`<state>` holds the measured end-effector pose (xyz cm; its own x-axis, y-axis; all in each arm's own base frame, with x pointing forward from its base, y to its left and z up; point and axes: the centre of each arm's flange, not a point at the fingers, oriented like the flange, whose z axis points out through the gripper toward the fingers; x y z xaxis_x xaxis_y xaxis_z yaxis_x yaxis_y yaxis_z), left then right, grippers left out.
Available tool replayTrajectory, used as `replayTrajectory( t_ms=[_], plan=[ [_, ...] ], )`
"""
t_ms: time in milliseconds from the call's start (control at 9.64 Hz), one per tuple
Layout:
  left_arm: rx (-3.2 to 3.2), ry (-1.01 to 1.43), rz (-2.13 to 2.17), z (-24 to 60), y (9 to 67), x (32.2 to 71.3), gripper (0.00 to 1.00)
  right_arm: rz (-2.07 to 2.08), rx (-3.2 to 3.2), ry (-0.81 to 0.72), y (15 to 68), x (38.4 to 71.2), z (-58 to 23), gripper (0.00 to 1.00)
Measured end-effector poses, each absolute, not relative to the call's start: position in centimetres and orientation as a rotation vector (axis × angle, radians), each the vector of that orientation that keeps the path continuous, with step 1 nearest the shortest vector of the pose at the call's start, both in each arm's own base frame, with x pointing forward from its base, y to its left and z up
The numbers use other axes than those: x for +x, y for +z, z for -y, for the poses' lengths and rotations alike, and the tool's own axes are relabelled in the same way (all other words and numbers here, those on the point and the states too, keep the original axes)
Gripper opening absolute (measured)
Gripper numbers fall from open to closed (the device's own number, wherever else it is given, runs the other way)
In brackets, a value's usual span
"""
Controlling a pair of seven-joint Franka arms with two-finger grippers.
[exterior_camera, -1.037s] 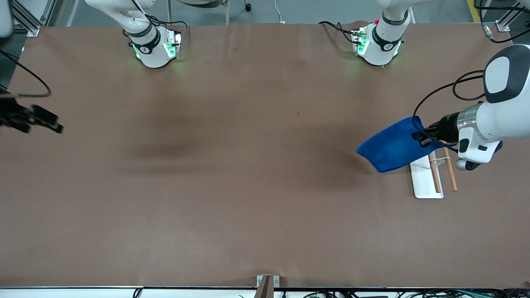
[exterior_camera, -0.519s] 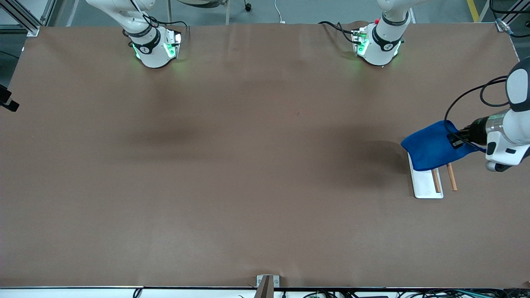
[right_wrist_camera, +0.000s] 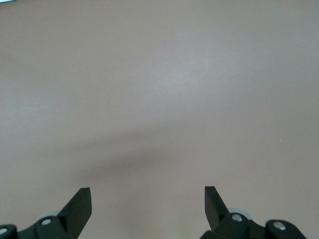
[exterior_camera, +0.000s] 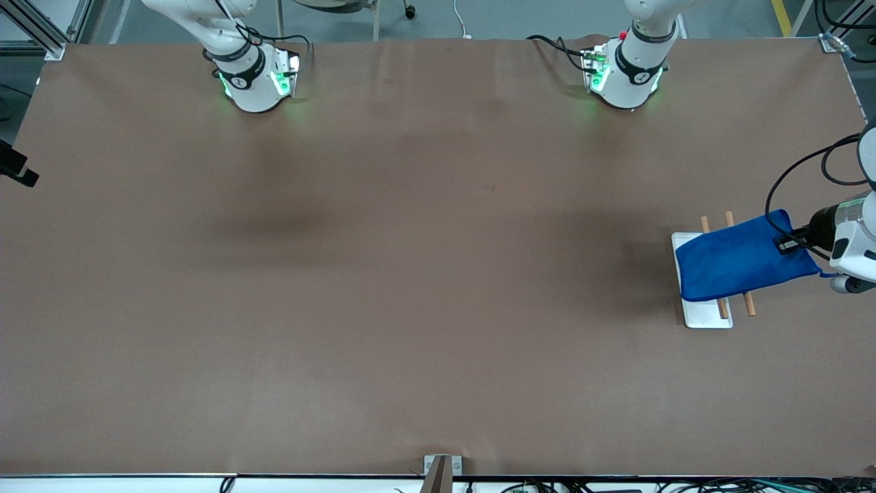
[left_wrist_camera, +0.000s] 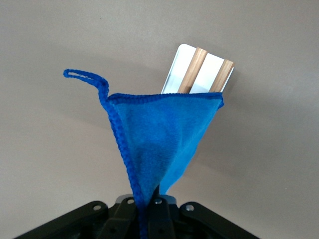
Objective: Right arm passes towel to left arm to hang
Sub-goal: 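Lower the towel over the wooden dowels with the left gripper, then open the left gripper to release the towel onto the dowels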
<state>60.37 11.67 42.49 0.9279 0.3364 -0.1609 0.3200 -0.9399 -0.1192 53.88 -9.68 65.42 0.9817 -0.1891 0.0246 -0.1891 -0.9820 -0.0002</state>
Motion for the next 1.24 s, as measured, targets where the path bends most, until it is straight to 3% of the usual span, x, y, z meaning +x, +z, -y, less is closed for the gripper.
replayTrajectory(
  t_ms=[1037, 1141, 1244],
  plan=[
    [-3.085, 0.361, 0.513, -22.7, 32.7, 59.5, 0.06, 0.296, 3.135, 0.065, 66.1, 53.8, 8.5, 1.00],
    [-3.087, 0.351, 0.509, -22.6, 32.7, 59.7, 0.15, 0.295, 3.135, 0.070, 66.2, 53.7, 8.5, 1.00],
    [-3.089, 0.329, 0.505, -22.6, 33.4, 60.1, 0.31, 0.295, 3.135, 0.076, 66.4, 53.7, 8.5, 1.00]
  ],
)
